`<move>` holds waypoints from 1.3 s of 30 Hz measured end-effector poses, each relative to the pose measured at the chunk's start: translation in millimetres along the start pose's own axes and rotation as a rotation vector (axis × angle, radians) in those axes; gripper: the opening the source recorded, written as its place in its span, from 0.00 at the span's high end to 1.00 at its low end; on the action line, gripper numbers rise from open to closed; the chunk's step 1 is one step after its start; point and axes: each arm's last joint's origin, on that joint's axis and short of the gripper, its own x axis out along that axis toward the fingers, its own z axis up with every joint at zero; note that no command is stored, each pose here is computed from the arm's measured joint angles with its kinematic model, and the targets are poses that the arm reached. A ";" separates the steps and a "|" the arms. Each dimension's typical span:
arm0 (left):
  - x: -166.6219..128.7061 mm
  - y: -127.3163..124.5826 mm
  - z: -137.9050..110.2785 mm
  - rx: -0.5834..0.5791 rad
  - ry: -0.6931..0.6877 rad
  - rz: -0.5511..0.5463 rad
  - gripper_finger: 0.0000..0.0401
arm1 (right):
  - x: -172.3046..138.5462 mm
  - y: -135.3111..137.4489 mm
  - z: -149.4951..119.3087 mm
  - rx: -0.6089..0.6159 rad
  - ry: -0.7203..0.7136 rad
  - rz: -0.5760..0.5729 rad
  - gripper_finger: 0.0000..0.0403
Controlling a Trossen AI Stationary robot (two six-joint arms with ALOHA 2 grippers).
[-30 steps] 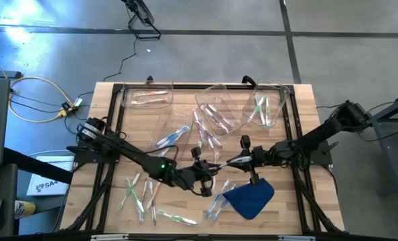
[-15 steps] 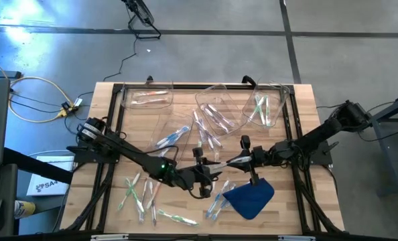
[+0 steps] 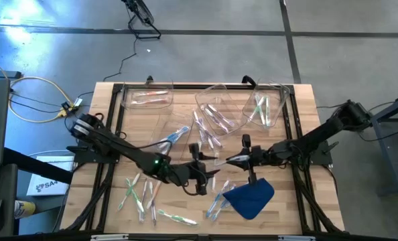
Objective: Pick & Place Toothbrushes
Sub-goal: Put the green toothbrush into the top right transparent bin
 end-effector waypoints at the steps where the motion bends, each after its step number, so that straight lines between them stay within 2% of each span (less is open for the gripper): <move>1: -1.2 1.2 1.4 0.003 -0.002 0.000 0.48 | -1.0 -0.7 0.7 -0.002 0.006 -0.015 0.96; 9: -4.3 -0.7 0.9 0.044 0.010 -0.012 0.48 | -15.8 -3.5 11.7 -0.018 0.049 -0.097 0.96; 14: -5.2 -1.8 1.0 0.044 0.009 -0.015 0.48 | -30.3 -4.8 18.8 -0.040 0.078 -0.206 0.96; 23: -5.1 -1.7 1.1 0.036 0.008 -0.015 0.48 | -60.1 -11.4 29.4 -0.103 0.089 -0.559 0.96; 31: -5.1 -1.6 1.1 0.035 0.008 -0.014 0.48 | -80.8 -20.1 43.6 -0.101 0.009 -0.896 0.96; 39: -5.1 -1.6 1.0 0.036 0.009 -0.013 0.48 | -82.5 -44.0 49.9 -0.106 -0.013 -1.117 0.96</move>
